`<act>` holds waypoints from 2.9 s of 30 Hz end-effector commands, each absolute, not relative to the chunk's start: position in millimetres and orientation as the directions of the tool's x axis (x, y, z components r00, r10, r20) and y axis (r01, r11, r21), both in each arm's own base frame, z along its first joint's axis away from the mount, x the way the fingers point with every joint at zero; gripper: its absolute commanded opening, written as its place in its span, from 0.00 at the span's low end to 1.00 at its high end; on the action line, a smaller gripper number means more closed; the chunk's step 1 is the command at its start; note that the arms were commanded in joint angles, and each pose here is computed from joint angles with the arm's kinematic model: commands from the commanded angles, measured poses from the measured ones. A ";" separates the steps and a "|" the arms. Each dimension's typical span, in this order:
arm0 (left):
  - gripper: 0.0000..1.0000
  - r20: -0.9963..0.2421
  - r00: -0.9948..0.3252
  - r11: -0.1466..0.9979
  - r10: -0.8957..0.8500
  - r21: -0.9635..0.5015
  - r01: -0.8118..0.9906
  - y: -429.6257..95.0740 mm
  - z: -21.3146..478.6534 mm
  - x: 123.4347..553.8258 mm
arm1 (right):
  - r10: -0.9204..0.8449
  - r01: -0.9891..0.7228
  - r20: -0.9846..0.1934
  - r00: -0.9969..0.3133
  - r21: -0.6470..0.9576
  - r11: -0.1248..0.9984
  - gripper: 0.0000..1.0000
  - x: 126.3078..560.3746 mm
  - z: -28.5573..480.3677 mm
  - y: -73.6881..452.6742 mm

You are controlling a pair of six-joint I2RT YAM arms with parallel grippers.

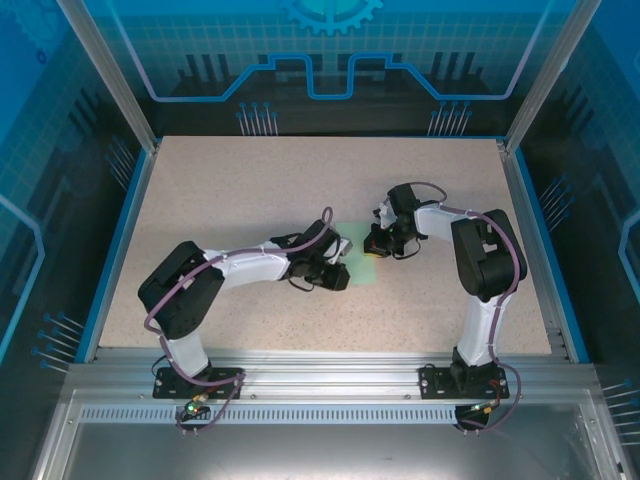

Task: Fold a paper plane with a square sheet of paper (fold left side to right side)
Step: Fold the triangle a second time at the center of the table, then turn over the paper at the center of the table.

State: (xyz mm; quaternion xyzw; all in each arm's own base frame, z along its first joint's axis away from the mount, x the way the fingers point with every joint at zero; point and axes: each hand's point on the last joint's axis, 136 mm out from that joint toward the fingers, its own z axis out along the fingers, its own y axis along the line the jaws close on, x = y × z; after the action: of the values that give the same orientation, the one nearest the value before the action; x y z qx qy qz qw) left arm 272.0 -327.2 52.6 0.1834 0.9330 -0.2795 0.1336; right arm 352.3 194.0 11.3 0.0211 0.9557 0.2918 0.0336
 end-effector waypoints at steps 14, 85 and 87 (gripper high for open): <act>0.19 -0.293 -0.917 0.800 0.270 -0.462 0.383 -343.4 7.5 301.1 | 0.061 0.038 -0.029 -0.998 0.494 0.868 0.04 348.5 -7.1 184.0; 0.41 -0.328 -0.942 0.860 0.065 -0.460 0.220 -295.3 23.3 356.6 | 0.081 0.022 -0.059 -0.995 0.656 0.754 0.51 334.3 37.5 213.4; 0.41 -0.327 -0.943 0.861 0.064 -0.460 0.217 -294.1 22.8 356.5 | 0.089 0.040 -0.040 -0.995 0.660 0.750 0.47 335.1 32.4 216.7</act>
State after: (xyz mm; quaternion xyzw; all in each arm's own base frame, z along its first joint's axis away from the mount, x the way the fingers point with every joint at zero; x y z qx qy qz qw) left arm 350.9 -297.8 23.7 0.0831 0.9502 -0.2593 0.1517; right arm 332.1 204.2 32.9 0.0300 0.9402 0.3364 0.0453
